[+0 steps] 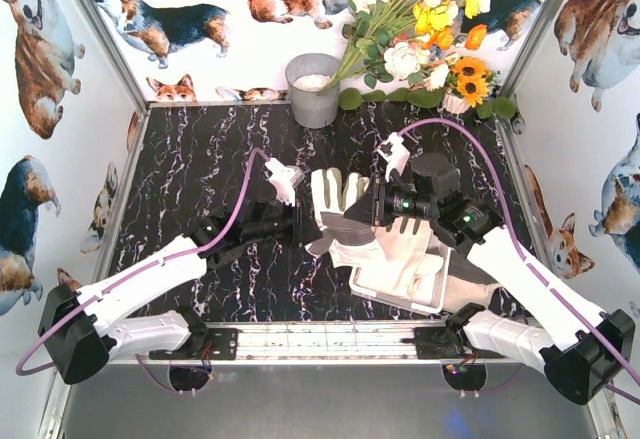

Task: Put the gloves into the storage basket
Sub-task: Place the glove at the center of the board.

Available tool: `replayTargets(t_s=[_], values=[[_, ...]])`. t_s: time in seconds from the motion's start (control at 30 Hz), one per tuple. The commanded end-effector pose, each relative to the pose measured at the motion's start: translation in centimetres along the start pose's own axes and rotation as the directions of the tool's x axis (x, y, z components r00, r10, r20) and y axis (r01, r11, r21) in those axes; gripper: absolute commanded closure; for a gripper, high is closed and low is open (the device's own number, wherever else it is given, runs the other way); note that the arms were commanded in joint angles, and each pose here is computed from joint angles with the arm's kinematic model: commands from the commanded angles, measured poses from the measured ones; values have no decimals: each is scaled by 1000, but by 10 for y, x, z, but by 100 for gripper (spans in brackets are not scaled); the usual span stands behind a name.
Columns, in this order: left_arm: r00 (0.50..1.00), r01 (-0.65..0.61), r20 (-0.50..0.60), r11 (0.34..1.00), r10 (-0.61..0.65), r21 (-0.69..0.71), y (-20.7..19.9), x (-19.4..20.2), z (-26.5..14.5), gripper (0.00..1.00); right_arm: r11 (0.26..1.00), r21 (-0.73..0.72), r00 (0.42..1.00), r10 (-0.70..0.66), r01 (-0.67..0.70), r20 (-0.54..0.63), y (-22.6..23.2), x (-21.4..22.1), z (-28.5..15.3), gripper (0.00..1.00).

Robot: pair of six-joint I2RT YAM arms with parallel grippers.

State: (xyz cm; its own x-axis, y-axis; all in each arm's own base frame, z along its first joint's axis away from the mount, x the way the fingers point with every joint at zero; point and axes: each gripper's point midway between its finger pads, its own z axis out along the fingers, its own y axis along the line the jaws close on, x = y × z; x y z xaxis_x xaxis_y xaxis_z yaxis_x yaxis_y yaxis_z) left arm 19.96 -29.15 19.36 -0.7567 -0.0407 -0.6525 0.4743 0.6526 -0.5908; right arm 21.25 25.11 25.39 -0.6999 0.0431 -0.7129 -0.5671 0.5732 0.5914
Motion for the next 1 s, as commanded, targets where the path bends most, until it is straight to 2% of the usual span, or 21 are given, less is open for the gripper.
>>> replayTargets(t_s=[0.0,0.03,0.1,0.2,0.37,0.5,0.67,0.97], values=[[999,-7,-54,1000,6,-19,7,14,-7,97,998,-44,994,44,-40,101,15,-28,6,100],[998,-7,-66,1000,5,-23,8,17,-9,100,998,-39,993,62,-58,105,14,-29,8,100],[996,-11,-84,999,8,-43,12,22,-15,100,995,-36,990,95,-92,102,12,-29,16,100],[995,-29,-98,987,14,-159,30,25,-30,100,986,-64,983,162,-156,85,17,-27,31,100],[991,-51,-137,930,1,-364,62,28,-63,100,966,-12,966,258,-258,12,13,-6,72,100],[975,-28,-209,884,-80,-467,94,47,-75,100,959,64,959,280,-277,-40,-2,14,102,100],[962,12,-229,856,-152,-517,123,57,-67,100,956,189,962,247,-223,-118,-28,46,130,100],[956,-1,-246,835,-161,-550,147,62,-36,100,935,272,956,267,-226,-124,-61,71,156,100]])
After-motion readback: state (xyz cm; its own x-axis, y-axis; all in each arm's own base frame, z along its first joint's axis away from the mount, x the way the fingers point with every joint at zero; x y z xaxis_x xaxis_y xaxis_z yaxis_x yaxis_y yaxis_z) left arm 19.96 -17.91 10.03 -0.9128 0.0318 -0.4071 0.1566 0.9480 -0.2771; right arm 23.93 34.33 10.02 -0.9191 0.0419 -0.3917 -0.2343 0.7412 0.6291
